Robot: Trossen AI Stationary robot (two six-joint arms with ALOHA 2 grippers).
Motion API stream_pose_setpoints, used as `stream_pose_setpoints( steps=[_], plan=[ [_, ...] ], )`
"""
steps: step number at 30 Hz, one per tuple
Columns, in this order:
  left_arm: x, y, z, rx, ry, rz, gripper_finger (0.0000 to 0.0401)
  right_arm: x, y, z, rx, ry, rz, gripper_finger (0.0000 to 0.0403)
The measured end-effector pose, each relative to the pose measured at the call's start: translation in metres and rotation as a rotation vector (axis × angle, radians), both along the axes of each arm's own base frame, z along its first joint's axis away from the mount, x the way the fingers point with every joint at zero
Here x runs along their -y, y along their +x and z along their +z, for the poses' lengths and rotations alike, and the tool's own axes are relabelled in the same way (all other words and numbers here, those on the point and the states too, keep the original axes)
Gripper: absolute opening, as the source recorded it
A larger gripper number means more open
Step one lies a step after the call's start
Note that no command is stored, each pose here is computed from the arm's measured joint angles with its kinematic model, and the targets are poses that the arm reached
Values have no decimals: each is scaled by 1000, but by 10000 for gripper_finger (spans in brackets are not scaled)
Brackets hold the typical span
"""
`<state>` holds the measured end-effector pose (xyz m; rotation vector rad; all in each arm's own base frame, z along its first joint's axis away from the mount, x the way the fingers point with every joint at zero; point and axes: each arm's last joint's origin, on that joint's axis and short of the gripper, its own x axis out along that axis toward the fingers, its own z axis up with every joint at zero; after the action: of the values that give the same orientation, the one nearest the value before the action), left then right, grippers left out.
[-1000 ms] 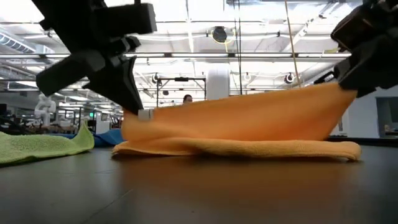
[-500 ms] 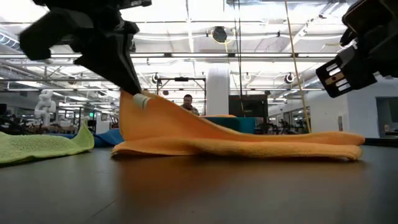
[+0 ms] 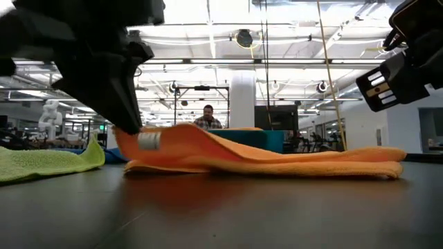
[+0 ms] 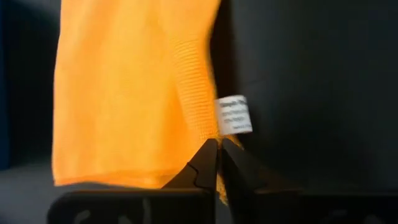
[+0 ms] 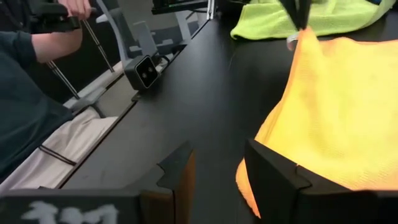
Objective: Fold microfiber towels
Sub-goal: Fold the orange microfiber cloth
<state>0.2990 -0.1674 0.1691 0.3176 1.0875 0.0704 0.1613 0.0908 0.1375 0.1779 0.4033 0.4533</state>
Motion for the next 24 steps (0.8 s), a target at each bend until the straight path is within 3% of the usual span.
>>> stream_pose_setpoints(
  steps=[7,15,24],
  plan=[
    [19,-11,1,50,55,-35,46,-1,1,-1,3,0,0,130],
    [32,-15,1,105,-16,17,46,-1,2,0,20,10,1,130],
    [56,0,-39,148,-54,-66,47,-1,2,1,29,14,1,130]
  ],
)
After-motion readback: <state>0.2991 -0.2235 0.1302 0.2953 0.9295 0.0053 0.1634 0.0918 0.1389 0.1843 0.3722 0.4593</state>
